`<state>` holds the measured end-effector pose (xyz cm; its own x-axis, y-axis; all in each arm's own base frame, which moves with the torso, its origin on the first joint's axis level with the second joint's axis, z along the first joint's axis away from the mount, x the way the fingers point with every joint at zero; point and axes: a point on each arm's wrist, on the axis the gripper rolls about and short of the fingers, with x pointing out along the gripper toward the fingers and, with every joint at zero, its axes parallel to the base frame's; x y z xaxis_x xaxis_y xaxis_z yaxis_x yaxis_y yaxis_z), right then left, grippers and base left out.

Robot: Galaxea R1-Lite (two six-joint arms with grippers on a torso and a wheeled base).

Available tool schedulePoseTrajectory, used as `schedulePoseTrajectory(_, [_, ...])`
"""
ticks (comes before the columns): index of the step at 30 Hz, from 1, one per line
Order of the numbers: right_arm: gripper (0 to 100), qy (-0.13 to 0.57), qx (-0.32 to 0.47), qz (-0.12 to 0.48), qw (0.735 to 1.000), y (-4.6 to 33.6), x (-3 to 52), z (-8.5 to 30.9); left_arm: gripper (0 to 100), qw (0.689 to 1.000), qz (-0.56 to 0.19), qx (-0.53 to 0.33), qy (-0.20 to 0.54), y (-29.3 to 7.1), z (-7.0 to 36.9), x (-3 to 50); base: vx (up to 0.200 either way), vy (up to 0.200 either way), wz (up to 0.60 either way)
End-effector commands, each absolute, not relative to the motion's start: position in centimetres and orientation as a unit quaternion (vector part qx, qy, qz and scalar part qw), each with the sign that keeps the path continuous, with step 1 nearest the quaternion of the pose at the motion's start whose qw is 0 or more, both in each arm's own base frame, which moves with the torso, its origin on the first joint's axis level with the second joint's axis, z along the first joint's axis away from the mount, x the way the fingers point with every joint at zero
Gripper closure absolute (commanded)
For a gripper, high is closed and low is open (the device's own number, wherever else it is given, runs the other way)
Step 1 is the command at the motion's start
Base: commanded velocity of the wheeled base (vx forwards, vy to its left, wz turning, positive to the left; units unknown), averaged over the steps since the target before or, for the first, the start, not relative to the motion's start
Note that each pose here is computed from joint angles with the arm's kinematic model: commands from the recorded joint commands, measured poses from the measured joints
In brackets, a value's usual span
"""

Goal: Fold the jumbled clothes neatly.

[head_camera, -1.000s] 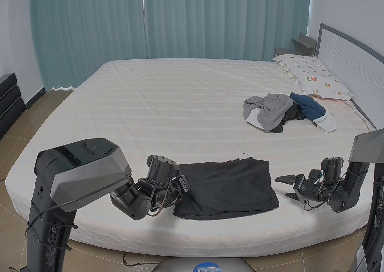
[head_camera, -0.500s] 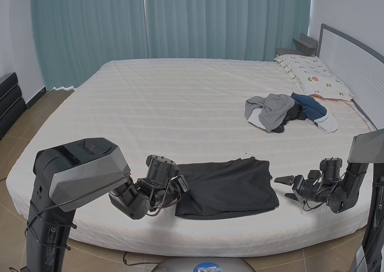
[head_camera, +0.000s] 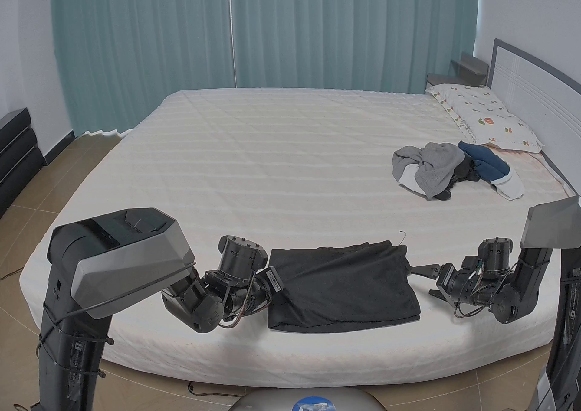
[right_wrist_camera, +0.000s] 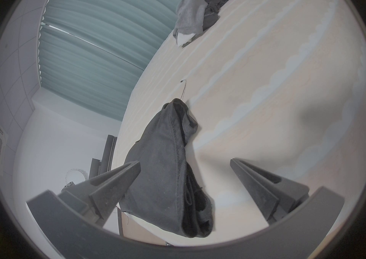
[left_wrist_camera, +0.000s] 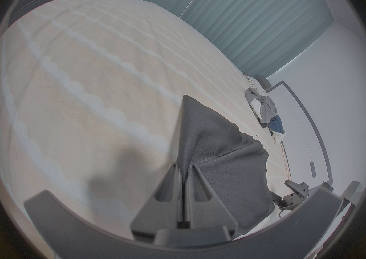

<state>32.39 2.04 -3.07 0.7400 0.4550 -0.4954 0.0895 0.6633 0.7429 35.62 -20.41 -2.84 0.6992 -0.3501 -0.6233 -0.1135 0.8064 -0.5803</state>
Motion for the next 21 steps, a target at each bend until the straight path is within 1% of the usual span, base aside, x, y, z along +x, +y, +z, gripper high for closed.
schedulePoseTrajectory(1, [0, 0.347, 0.391, 0.118, 0.844, 2.9, 32.3, -3.0, 100, 0.87, -0.066, -0.304, 0.382, -20.2, -2.7, 35.5, 0.0, 0.2, 0.0])
schedulePoseTrajectory(12, [0, 0.339, 0.39, 0.124, 0.847, 4.7, 32.3, -2.7, 100, 0.868, -0.059, -0.302, 0.389, -19.6, -2.9, 35.0, 0.0, 0.2, 0.0])
schedulePoseTrajectory(21, [0, 0.337, 0.39, 0.134, 0.846, 5.4, 32.3, -2.6, 100, 0.87, -0.054, -0.301, 0.388, -19.5, -2.9, 35.0, 0.0, 0.2, 0.0])
